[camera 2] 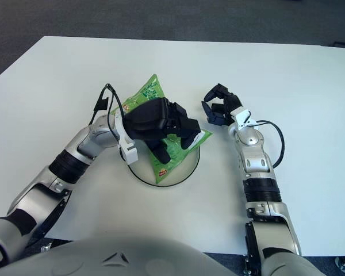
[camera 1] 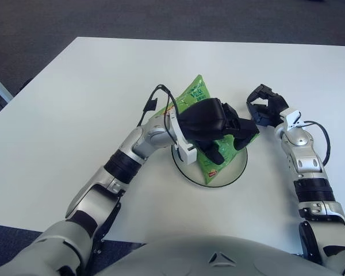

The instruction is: Put the snack into the plate.

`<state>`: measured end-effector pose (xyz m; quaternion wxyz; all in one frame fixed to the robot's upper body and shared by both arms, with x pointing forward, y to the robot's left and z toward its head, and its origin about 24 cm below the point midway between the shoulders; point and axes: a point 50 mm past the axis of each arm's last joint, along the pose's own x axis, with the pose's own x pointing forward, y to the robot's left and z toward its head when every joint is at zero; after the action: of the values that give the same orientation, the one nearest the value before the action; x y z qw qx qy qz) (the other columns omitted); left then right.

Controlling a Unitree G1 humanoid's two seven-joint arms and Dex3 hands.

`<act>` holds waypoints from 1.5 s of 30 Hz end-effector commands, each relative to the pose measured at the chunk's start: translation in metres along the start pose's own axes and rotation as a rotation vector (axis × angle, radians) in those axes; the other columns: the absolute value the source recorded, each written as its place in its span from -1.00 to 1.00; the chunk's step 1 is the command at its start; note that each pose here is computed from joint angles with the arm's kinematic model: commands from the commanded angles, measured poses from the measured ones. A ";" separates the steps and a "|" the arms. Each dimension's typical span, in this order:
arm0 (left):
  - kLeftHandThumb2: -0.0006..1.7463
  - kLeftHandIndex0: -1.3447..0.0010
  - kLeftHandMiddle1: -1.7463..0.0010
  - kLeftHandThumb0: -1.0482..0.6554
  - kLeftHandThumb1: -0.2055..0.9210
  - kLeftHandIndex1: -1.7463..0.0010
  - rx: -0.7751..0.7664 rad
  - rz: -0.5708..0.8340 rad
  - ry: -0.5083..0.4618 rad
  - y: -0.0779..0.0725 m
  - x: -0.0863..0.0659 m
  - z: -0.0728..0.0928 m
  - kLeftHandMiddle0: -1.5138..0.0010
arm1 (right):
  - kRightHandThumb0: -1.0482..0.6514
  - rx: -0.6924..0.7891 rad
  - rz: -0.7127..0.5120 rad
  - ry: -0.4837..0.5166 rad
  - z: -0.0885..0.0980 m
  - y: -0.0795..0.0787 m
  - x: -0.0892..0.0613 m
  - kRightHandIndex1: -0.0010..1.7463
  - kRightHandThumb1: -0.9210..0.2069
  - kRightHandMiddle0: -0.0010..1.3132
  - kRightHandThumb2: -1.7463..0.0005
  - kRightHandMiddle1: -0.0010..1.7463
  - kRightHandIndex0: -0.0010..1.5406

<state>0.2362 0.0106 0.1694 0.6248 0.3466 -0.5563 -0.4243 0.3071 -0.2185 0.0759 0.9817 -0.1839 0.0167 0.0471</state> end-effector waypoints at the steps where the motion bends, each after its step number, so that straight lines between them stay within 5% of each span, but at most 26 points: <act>1: 0.39 0.19 -1.00 -0.30 0.08 -1.00 0.008 -0.019 0.010 -0.002 -0.004 0.002 -0.61 | -0.24 0.008 0.079 0.205 -0.042 0.017 -0.015 1.00 -0.50 -0.43 -0.04 1.00 0.16; 19: 0.38 0.20 -1.00 -0.30 0.09 -1.00 0.129 0.028 -0.058 0.011 -0.006 0.007 -0.61 | -0.24 0.004 0.087 0.199 -0.041 0.016 -0.015 1.00 -0.47 -0.41 -0.07 1.00 0.26; 25: 0.42 0.16 -1.00 -0.30 0.04 -1.00 0.192 0.153 -0.029 0.019 -0.010 0.007 -0.57 | -0.24 0.026 0.061 0.211 -0.045 0.015 -0.014 1.00 -0.50 -0.43 -0.05 1.00 0.26; 30: -0.15 0.51 -1.00 -0.22 0.68 -0.98 0.210 0.205 0.012 0.019 -0.013 0.006 -0.15 | -0.24 0.042 0.040 0.209 -0.051 0.015 -0.013 1.00 -0.47 -0.41 -0.07 1.00 0.29; 33: -0.32 0.66 -1.00 -0.19 0.89 -0.99 0.217 0.204 0.016 0.020 -0.015 0.005 0.33 | -0.25 0.035 0.039 0.203 -0.053 0.015 -0.013 1.00 -0.40 -0.37 -0.12 1.00 0.33; 34: -0.35 0.68 -0.84 -0.19 0.93 -1.00 0.219 0.201 0.015 0.021 -0.016 0.005 0.55 | -0.25 0.035 0.039 0.202 -0.054 0.015 -0.013 1.00 -0.39 -0.36 -0.14 1.00 0.34; 36: -0.34 0.76 -0.66 -0.25 0.97 -0.87 0.228 0.188 0.011 0.025 -0.019 0.006 0.75 | -0.26 0.015 0.043 0.415 -0.056 0.017 -0.001 0.87 -0.41 -0.49 -0.14 0.85 0.17; 37: -0.29 0.85 -0.52 -0.35 0.98 -0.66 0.242 0.167 0.014 0.026 -0.021 0.006 0.83 | -0.27 -0.001 0.046 0.378 -0.052 0.010 -0.013 0.66 -0.48 -0.67 -0.13 0.61 -0.07; 39: -0.21 0.92 -0.18 -0.47 0.99 -0.40 0.266 0.134 0.022 0.027 -0.022 0.007 0.91 | -0.26 -0.019 0.062 0.291 -0.045 0.006 -0.026 0.79 -0.43 -0.52 -0.13 0.80 -0.04; 45: 0.05 0.99 0.48 -0.66 1.00 0.18 0.378 0.084 0.050 0.032 -0.025 0.008 0.99 | -0.25 0.054 0.057 0.256 -0.043 0.013 -0.014 0.97 -0.37 -0.37 -0.16 0.98 0.08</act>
<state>0.2320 0.0417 0.1857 0.5936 0.4157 -0.6226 -0.2954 0.3087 -0.2234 0.0797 0.9814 -0.1836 0.0389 0.0403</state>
